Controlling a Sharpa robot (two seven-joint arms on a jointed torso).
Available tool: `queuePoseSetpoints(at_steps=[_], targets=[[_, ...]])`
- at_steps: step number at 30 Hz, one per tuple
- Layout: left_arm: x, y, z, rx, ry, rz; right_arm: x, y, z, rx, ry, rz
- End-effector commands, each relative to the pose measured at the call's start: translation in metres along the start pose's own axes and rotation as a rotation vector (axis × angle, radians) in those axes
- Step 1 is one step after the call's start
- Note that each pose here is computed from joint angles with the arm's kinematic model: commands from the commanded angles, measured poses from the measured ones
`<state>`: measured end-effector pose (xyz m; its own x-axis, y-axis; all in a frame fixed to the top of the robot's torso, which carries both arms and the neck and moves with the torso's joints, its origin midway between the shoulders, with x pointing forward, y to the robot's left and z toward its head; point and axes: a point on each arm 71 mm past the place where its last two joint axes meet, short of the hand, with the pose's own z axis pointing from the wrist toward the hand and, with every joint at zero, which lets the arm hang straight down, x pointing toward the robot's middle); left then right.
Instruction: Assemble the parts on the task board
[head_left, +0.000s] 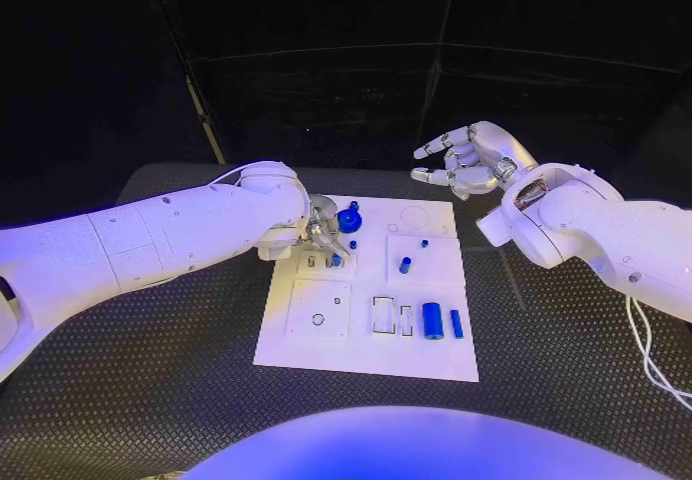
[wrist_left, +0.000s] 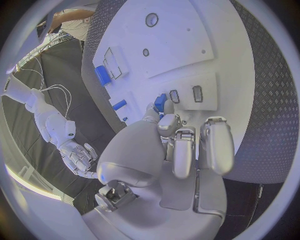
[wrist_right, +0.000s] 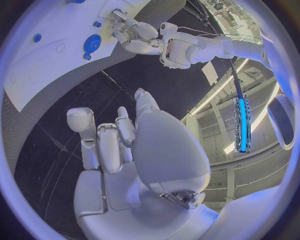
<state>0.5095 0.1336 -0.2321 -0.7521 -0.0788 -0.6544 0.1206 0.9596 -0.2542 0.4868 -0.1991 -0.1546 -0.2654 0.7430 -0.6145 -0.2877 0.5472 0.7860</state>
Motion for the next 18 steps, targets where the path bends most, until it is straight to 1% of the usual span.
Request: queuePoseSetpoints(at_steps=[1, 11, 18], targets=[[0.0023, 0.0013, 0.0009, -0.005, 0.014, -0.004, 0.0, 0.0015, 0.0006, -0.005, 0.006, 0.002], [0.0026, 0.0028, 0.0002, -0.005, 0.018, -0.011, 0.0003, 0.0011, 0.001, -0.004, 0.007, 0.002], [0.0023, 0.0057, -0.0021, 0.006, 0.007, -0.061, 0.0, 0.0005, 0.0012, -0.003, 0.007, 0.001]])
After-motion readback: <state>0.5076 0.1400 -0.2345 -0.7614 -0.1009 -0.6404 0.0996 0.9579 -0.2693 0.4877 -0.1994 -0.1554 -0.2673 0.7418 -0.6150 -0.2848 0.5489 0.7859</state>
